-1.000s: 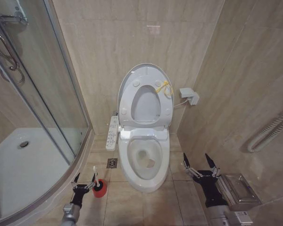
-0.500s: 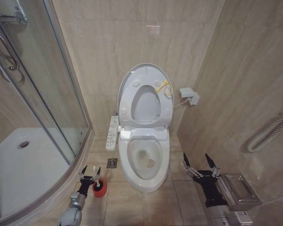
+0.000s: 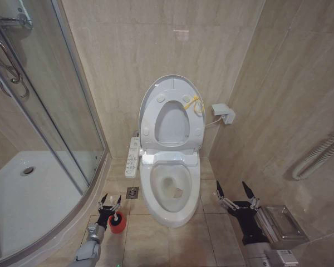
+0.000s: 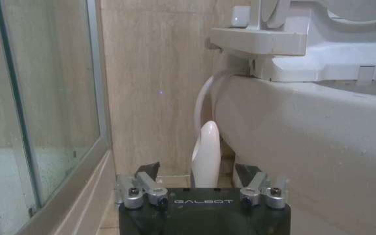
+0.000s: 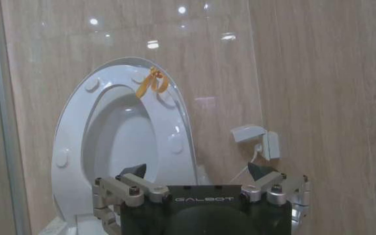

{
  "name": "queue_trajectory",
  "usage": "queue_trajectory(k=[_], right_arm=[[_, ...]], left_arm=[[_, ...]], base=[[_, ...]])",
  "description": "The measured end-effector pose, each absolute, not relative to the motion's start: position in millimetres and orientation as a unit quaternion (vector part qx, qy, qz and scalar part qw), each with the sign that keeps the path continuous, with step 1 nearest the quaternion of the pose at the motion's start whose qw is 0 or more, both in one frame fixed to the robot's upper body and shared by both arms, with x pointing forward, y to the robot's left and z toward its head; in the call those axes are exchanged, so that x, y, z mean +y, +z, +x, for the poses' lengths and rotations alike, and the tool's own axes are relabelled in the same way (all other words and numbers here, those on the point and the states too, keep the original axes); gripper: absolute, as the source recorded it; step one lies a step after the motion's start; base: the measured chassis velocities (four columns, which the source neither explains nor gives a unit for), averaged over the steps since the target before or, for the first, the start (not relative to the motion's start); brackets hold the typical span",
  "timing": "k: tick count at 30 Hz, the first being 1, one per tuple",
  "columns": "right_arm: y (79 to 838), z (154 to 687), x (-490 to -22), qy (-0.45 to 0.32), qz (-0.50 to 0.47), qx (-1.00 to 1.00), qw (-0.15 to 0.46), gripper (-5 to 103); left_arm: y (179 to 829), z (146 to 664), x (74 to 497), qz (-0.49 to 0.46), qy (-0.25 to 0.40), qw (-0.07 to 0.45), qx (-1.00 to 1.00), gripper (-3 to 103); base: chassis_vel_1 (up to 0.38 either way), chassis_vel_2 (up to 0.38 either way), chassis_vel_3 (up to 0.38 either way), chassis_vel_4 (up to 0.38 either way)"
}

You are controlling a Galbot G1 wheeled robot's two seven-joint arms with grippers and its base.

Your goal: Open the toilet lid, clean the toilet bowl with a toilet brush, close the toilet lid, and flush.

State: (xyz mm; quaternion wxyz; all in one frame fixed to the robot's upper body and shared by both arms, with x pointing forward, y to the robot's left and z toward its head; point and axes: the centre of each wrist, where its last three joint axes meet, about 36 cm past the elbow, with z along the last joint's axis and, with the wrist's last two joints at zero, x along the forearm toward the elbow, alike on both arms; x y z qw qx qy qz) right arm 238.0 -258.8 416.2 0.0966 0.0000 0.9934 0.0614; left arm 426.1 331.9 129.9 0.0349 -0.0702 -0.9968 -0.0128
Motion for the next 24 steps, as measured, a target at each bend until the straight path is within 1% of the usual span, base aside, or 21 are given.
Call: queue_trajectory(k=[2,3,10,11,17,18,24], right_arm=[[416.2,238.0,-258.8,0.061,0.000,0.993,0.097,100],[416.2,238.0,-258.8,0.061,0.000,0.993,0.097,100],[416.2,238.0,-258.8,0.061,0.000,0.993,0.097,100],[416.2,238.0,-258.8,0.061,0.000,0.993,0.097,100],[416.2,238.0,-258.8,0.061,0.000,0.993,0.097,100],[416.2,238.0,-258.8,0.061,0.000,0.993,0.097,100],[416.2,238.0,-258.8,0.061,0.000,0.993,0.097,100]], left_arm=[[129.6,426.0,331.0,-0.070,-0.012,0.035,-0.997,88],[129.4,425.6,331.0,-0.070,-0.013,0.035,-0.997,74],[127.4,421.4,331.6,-0.067,-0.012,0.039,-0.997,74],[126.8,420.4,331.4,-0.067,-0.011,0.040,-0.997,46],[125.1,418.0,326.6,-0.068,-0.007,0.041,-0.997,46],[124.9,417.9,326.4,-0.068,-0.007,0.041,-0.997,20],[124.6,417.1,327.6,-0.070,-0.006,0.040,-0.997,20]], base=[[0.000,0.000,0.000,0.000],[0.000,0.000,0.000,0.000],[0.000,0.000,0.000,0.000],[0.000,0.000,0.000,0.000],[0.000,0.000,0.000,0.000],[0.000,0.000,0.000,0.000],[0.000,0.000,0.000,0.000]])
